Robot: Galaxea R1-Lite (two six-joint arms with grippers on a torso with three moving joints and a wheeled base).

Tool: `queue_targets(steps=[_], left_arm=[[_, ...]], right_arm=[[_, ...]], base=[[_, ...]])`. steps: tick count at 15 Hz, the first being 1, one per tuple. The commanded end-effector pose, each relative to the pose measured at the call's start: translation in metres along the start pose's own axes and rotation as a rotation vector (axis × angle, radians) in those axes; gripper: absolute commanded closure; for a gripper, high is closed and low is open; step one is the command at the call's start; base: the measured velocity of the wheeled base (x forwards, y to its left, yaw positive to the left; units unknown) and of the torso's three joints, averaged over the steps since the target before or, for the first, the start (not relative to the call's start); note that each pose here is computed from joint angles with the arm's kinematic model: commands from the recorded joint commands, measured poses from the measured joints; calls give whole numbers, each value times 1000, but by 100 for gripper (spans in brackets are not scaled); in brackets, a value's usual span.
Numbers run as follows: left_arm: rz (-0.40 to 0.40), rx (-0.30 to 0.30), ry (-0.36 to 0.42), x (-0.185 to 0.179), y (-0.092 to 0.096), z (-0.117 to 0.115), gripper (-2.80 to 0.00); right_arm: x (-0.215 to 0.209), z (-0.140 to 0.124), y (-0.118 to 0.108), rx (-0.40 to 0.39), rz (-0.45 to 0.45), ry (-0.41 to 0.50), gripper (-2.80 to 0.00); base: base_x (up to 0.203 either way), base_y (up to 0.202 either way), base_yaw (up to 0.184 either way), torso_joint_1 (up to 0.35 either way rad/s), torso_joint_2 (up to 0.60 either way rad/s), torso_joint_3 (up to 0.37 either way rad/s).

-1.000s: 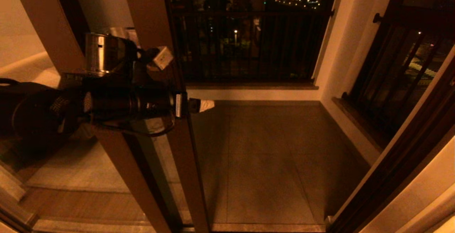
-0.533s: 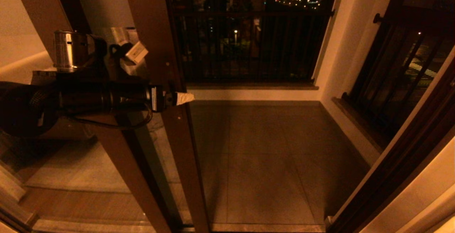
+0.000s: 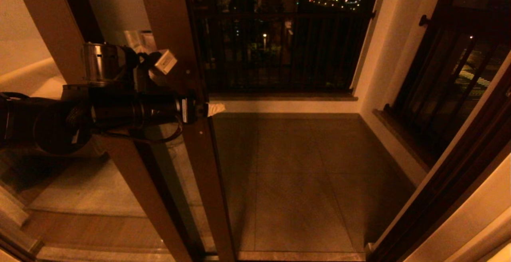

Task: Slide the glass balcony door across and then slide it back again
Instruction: Close the slid door

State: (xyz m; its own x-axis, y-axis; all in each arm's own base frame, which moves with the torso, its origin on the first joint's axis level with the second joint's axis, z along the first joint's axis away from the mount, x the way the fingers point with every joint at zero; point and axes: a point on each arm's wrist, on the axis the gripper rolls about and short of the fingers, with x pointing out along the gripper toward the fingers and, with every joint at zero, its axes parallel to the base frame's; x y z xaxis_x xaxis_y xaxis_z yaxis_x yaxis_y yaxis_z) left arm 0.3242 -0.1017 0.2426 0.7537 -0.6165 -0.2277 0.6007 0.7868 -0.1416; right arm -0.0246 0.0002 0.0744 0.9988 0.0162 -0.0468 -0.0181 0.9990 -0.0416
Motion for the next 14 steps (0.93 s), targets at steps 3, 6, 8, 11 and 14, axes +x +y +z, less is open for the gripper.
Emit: queue_targets(steps=[3,6,8,11,14], left_arm=[[-7,-4,12,7,1,-4,-280],[-23,3,5,12,-3,-1,-280],[-31,5,8,15,-6,-2,-280],[-37,4,13,16,-7,-3,-280],[-42,6,11,18,-8,-3,-280]], right_arm=[[0,0,0,-1,1,1,0],[0,0,0,-1,1,1,0],[0,0,0,-1,1,1,0],[0,0,0,-1,1,1,0],[0,0,0,-1,1,1,0]], base=[[0,0,0,0,0,0],[0,0,0,0,0,0],[0,0,0,0,0,0],[0,0,0,0,0,0],[0,0,0,0,0,0]])
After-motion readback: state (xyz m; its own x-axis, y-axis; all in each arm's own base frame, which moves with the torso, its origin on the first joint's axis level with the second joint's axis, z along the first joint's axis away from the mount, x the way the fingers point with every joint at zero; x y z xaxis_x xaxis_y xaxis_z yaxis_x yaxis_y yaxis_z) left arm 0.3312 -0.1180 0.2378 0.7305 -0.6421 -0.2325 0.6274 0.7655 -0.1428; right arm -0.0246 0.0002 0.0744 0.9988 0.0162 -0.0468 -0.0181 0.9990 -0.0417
